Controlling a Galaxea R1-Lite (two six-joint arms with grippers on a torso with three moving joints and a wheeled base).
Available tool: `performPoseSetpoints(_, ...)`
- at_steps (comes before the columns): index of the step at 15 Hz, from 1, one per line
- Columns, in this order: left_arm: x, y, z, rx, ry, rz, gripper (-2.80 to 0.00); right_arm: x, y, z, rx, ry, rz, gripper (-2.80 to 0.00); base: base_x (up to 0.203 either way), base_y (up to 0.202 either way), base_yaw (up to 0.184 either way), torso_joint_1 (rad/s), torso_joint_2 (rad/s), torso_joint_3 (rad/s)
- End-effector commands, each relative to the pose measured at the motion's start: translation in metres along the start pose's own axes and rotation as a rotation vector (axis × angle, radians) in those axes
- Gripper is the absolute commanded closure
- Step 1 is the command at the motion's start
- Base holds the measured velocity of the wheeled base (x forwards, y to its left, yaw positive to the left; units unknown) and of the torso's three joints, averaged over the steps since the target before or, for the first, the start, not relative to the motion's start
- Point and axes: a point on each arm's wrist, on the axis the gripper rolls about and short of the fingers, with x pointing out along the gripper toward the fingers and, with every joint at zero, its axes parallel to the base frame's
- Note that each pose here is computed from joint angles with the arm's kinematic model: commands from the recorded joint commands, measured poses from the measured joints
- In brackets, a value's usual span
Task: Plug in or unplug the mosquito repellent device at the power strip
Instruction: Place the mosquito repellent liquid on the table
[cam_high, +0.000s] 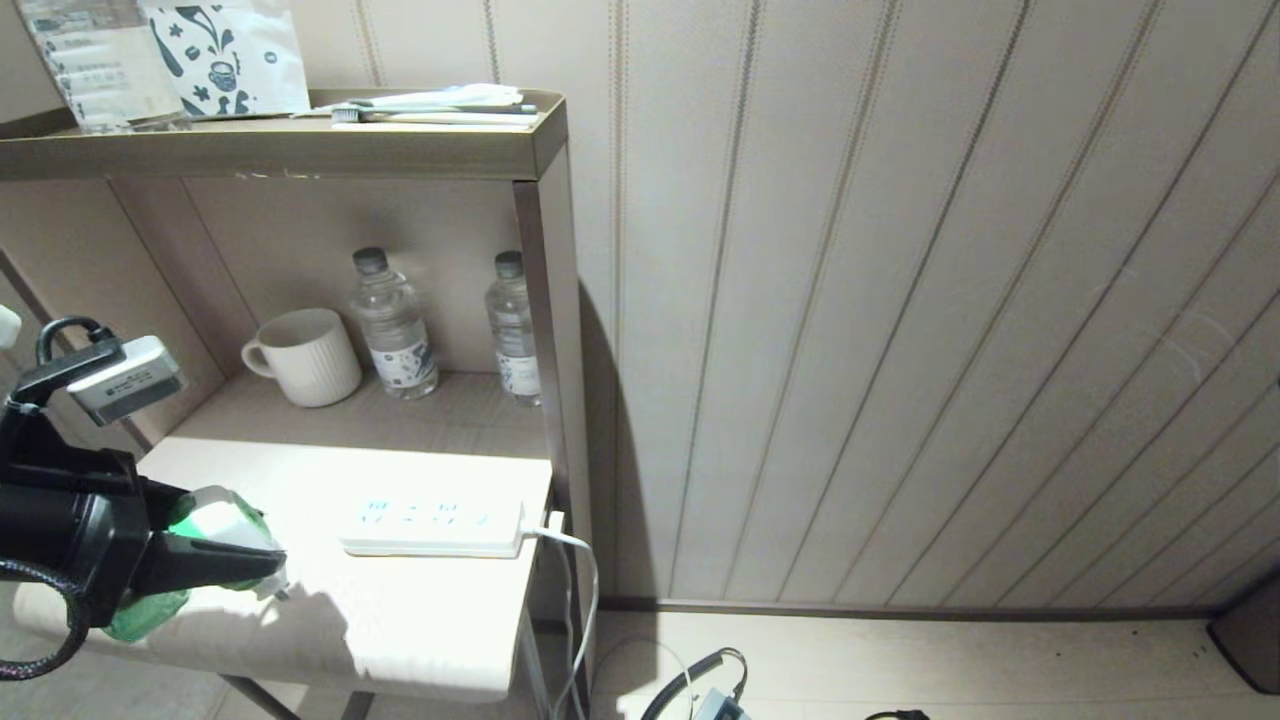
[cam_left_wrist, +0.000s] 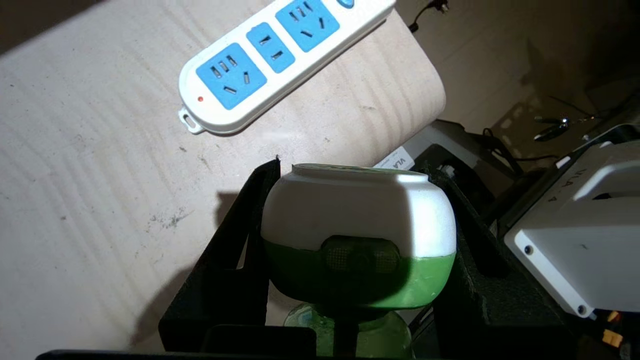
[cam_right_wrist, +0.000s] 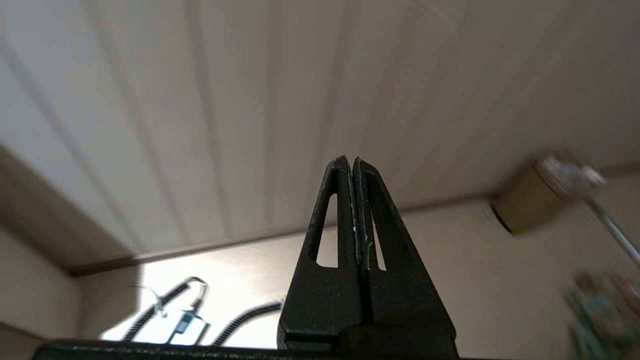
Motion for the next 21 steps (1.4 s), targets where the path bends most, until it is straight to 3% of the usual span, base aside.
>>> performPoseSetpoints(1,0.000,0.002,-0.005,-0.018,-0.015,-0.023,0.00,-0.027,-0.011,-0.045,0.046,-0.081,-0.049,0.00,0.000,0.000,0.000,0.000,0.00,0.000)
performPoseSetpoints(3,0.004,0.007,-0.009,-0.011,-0.066,-0.040,0.00,-0.023,-0.007,-0.073,0.053,-0.061,0.023,0.00,0.000,0.000,0.000,0.000,0.00,0.000)
performPoseSetpoints(4,0.007,0.009,-0.010,-0.005,-0.076,-0.035,0.00,-0.022,-0.005,-0.073,0.069,-0.083,0.085,0.00,0.000,0.000,0.000,0.000,0.00,0.000)
performPoseSetpoints(6,0.010,0.010,-0.013,-0.007,-0.079,-0.038,0.00,-0.022,-0.003,-0.080,0.055,-0.016,0.171,0.00,0.000,0.000,0.000,0.000,0.00,0.000)
performPoseSetpoints(11,0.008,0.009,-0.013,-0.003,-0.084,-0.035,0.00,-0.032,-0.002,-0.092,0.052,0.023,0.393,0.00,0.000,0.000,0.000,0.000,0.00,0.000)
performPoseSetpoints(12,0.008,0.008,-0.014,-0.003,-0.084,-0.037,0.00,-0.035,-0.004,-0.096,0.057,0.017,0.410,0.00,0.000,0.000,0.000,0.000,0.00,0.000)
performPoseSetpoints(15,0.008,0.006,-0.017,-0.007,-0.081,-0.039,0.00,-0.046,-0.008,-0.102,0.101,-0.116,0.397,0.00,0.000,0.000,0.000,0.000,0.00,0.000)
performPoseSetpoints(17,0.006,0.001,-0.020,-0.006,-0.082,-0.037,0.00,-0.044,-0.008,-0.102,0.170,-0.112,0.362,0.00,0.000,0.000,0.000,0.000,0.00,0.000)
performPoseSetpoints(21,-0.001,-0.011,-0.031,0.004,-0.100,-0.009,0.00,-0.044,-0.008,-0.102,0.195,-0.103,0.356,0.00,0.000,0.000,0.000,0.000,0.00,0.000)
